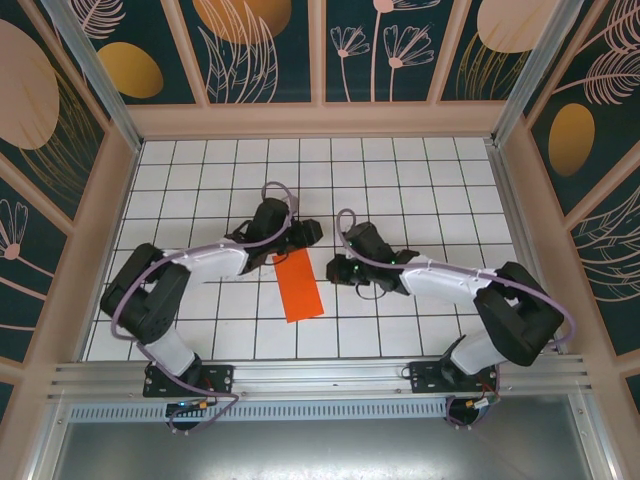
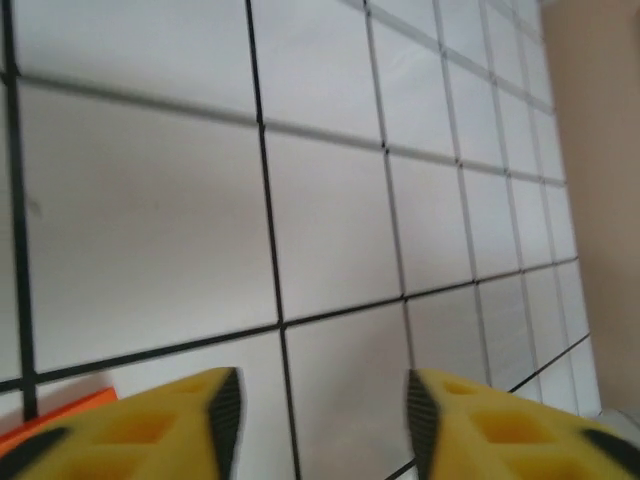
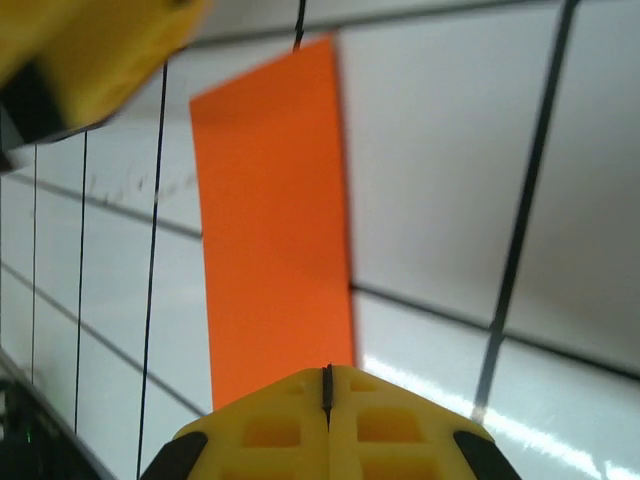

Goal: Fold a paper plane with a square sheet of paper (pick it up from the middle)
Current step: Move the paper to the center of the table.

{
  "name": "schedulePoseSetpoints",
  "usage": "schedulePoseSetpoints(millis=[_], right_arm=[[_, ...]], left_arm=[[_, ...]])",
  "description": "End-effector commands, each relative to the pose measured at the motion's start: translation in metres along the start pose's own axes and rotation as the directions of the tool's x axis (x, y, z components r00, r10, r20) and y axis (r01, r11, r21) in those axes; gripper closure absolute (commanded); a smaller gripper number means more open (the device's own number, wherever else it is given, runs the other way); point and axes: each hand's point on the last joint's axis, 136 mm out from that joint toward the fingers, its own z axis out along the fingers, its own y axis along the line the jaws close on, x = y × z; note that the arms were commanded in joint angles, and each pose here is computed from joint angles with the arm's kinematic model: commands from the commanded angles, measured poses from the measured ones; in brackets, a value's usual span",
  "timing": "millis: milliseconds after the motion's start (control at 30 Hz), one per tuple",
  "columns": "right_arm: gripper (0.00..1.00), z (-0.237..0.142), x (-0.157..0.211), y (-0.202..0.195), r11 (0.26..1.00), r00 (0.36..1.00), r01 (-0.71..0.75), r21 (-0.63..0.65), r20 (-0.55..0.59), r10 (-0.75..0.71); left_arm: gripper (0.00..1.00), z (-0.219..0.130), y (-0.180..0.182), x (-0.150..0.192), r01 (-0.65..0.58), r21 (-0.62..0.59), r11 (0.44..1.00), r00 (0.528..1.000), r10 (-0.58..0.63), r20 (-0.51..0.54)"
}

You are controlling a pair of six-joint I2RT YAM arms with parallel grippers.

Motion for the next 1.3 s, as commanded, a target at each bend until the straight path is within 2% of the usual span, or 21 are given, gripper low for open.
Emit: schedulePoseSetpoints(millis=[0, 133, 200, 333, 500, 633, 767, 867, 933, 1000, 1067, 1267], right_arm=[[1.00, 0.013, -0.025, 0.006, 1.000, 1.000, 0.024, -0.005, 0.016, -0.024], [1.00, 0.046, -0.035, 0.013, 0.998, 0.997, 0.061, 0.006, -0.056, -0.060], [1.00, 0.064, -0.037, 0.018, 0.998, 0.993, 0.067, -0.006, -0.092, -0.067], [1.00, 0.094, -0.042, 0.024, 0.997, 0.989, 0.075, -0.010, -0.126, -0.076], [1.00, 0.117, -0.045, -0.002, 0.995, 0.990, 0.042, 0.090, -0.138, -0.029], [1.00, 0.106, -0.050, -0.047, 0.971, 0.996, -0.035, 0.236, -0.068, 0.052], [1.00, 0.080, -0.056, -0.080, 0.949, 0.990, -0.142, 0.280, 0.017, 0.143], [1.00, 0.062, -0.066, -0.075, 0.961, 0.989, -0.144, 0.235, 0.061, 0.133], [1.00, 0.050, -0.073, -0.055, 0.984, 0.993, -0.104, 0.143, 0.074, 0.094], [1.00, 0.037, -0.075, -0.030, 0.999, 0.996, -0.043, 0.006, 0.082, 0.042], [1.00, 0.028, -0.071, -0.016, 0.997, 0.997, -0.006, -0.073, 0.079, 0.011], [1.00, 0.030, -0.043, -0.030, 0.997, 1.000, -0.013, -0.072, 0.011, 0.014]], left_arm=[[0.37, -0.027, 0.032, -0.022, 0.048, -0.159, 0.986, 0.996, -0.036, 0.077], [0.09, -0.053, 0.053, -0.031, 0.028, -0.247, 0.969, 0.988, 0.011, 0.155], [0.02, -0.064, 0.060, -0.029, 0.013, -0.267, 0.964, 0.983, 0.036, 0.178], [0.02, -0.076, 0.068, -0.022, 0.003, -0.285, 0.959, 0.980, 0.053, 0.189], [0.01, -0.074, 0.066, -0.009, -0.014, -0.244, 0.970, 0.989, 0.050, 0.142], [0.02, -0.071, 0.054, 0.002, -0.033, -0.155, 0.987, 0.994, 0.049, 0.101], [0.03, -0.067, 0.048, 0.013, -0.006, -0.102, 0.995, 0.998, 0.013, 0.068], [0.10, -0.063, 0.038, 0.021, 0.018, -0.044, 0.999, 0.999, -0.015, 0.050], [0.18, -0.060, 0.028, 0.027, 0.033, 0.003, 0.999, 0.999, -0.033, 0.037], [0.32, -0.056, 0.016, 0.034, 0.056, 0.049, 0.997, 0.998, -0.057, 0.023], [0.43, -0.050, 0.005, 0.042, 0.072, 0.087, 0.994, 0.997, -0.073, 0.001], [0.76, -0.024, -0.009, 0.067, 0.109, 0.112, 0.988, 0.992, -0.101, -0.081]])
